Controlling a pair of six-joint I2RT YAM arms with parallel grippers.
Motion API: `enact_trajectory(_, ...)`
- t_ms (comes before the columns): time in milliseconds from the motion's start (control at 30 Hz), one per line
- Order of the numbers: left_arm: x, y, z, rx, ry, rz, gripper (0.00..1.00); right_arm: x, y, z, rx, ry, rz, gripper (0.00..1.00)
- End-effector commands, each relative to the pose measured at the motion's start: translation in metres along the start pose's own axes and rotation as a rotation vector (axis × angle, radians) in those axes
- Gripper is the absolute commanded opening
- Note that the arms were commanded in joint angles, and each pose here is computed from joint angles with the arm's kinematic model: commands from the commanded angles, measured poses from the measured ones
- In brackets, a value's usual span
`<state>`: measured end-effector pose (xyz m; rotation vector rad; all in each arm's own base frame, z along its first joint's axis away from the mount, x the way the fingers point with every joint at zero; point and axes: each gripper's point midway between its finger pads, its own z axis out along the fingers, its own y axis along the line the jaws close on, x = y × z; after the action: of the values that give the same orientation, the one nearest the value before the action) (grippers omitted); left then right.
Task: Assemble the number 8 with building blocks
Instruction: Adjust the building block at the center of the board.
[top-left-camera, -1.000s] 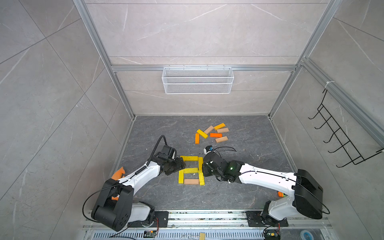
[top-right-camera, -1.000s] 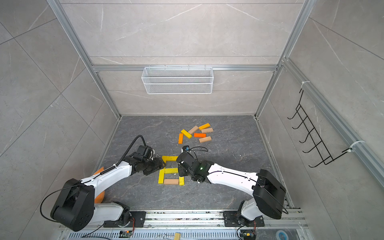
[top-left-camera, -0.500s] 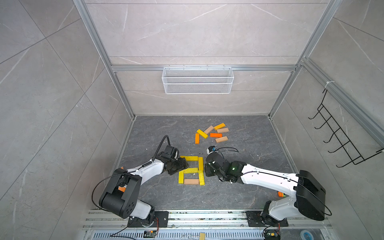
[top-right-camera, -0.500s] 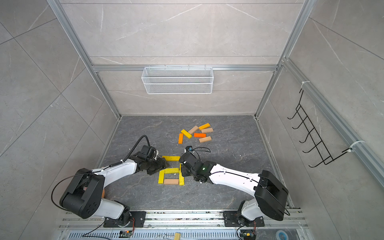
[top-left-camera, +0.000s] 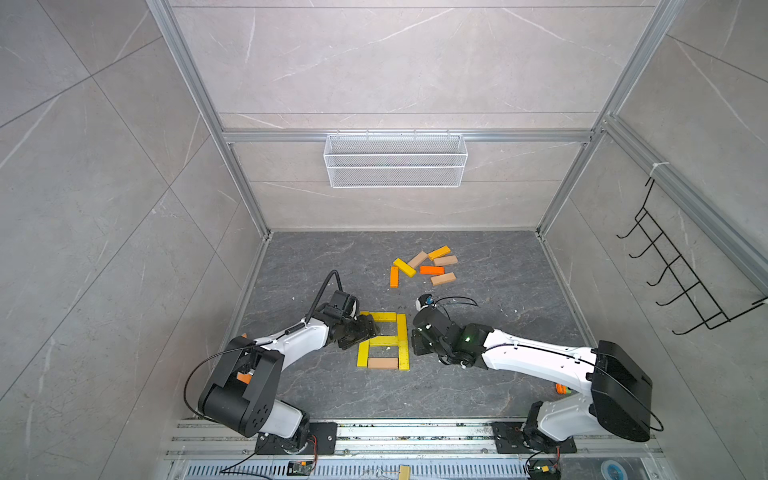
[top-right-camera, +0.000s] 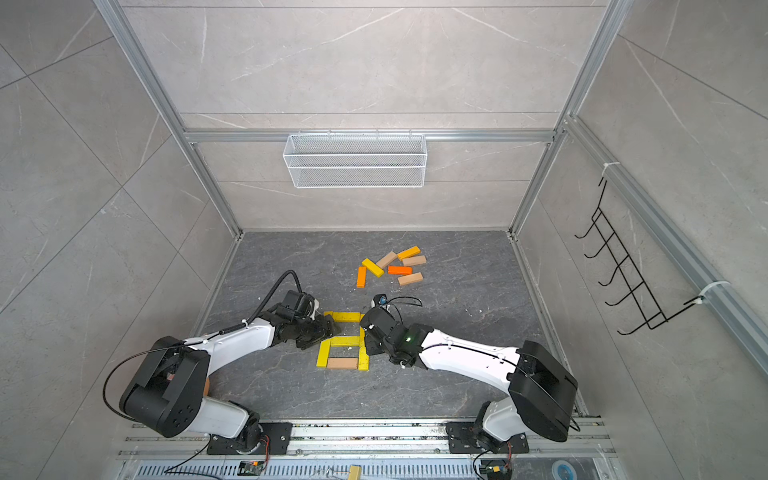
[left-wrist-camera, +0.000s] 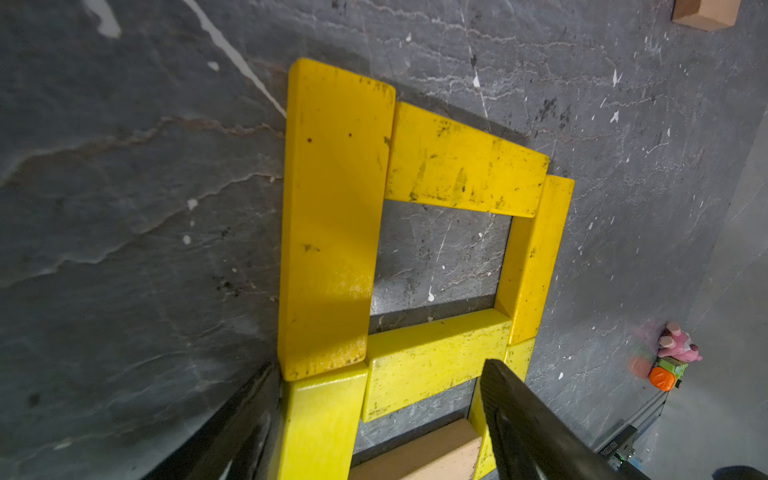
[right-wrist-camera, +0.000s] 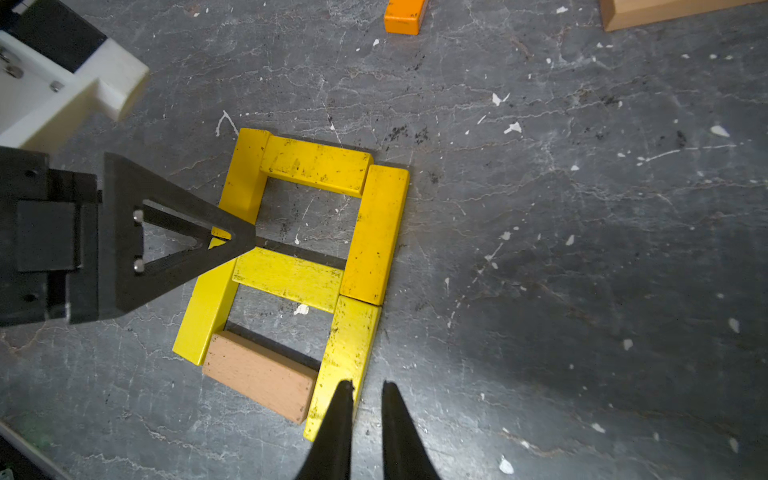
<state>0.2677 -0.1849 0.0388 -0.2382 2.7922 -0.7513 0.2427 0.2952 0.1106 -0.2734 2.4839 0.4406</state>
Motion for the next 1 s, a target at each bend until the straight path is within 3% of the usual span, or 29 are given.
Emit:
enact_trajectory(0, -0.005, 0.002, -0.012, -0.045, -0.032, -0.003, 0.78, -0.001, -0.008, -0.005, 0.015, -0.019, 0.015, 0.18)
enact_trajectory(133, -0.012, 0.005, -0.031, -0.099, -0.079, 0.019, 0.78, -0.001, -0.009, -0.009, 0.011, -0.025, 0.012, 0.18)
enact_trajectory(267, -0.021, -0.007, -0.048, -0.090, -0.111, 0.076, 0.78, -0.007, -0.012, -0.021, 0.009, -0.058, -0.002, 0.27)
enact_trajectory(433, -0.042, -0.034, -0.066, -0.055, -0.155, 0.166, 0.78, -0.018, -0.016, -0.040, 0.013, -0.107, -0.025, 0.42)
enact_trajectory(667, -0.071, -0.079, -0.081, 0.057, -0.218, 0.256, 0.78, -0.025, -0.030, -0.068, 0.022, -0.178, -0.019, 0.79)
enact_trajectory(800, -0.082, -0.095, -0.084, 0.085, -0.231, 0.313, 0.79, -0.025, -0.041, -0.080, 0.048, -0.214, -0.026, 0.96)
enact_trajectory(967, -0.103, -0.114, -0.073, 0.083, -0.231, 0.389, 0.79, -0.023, -0.052, -0.089, 0.064, -0.241, -0.036, 0.99)
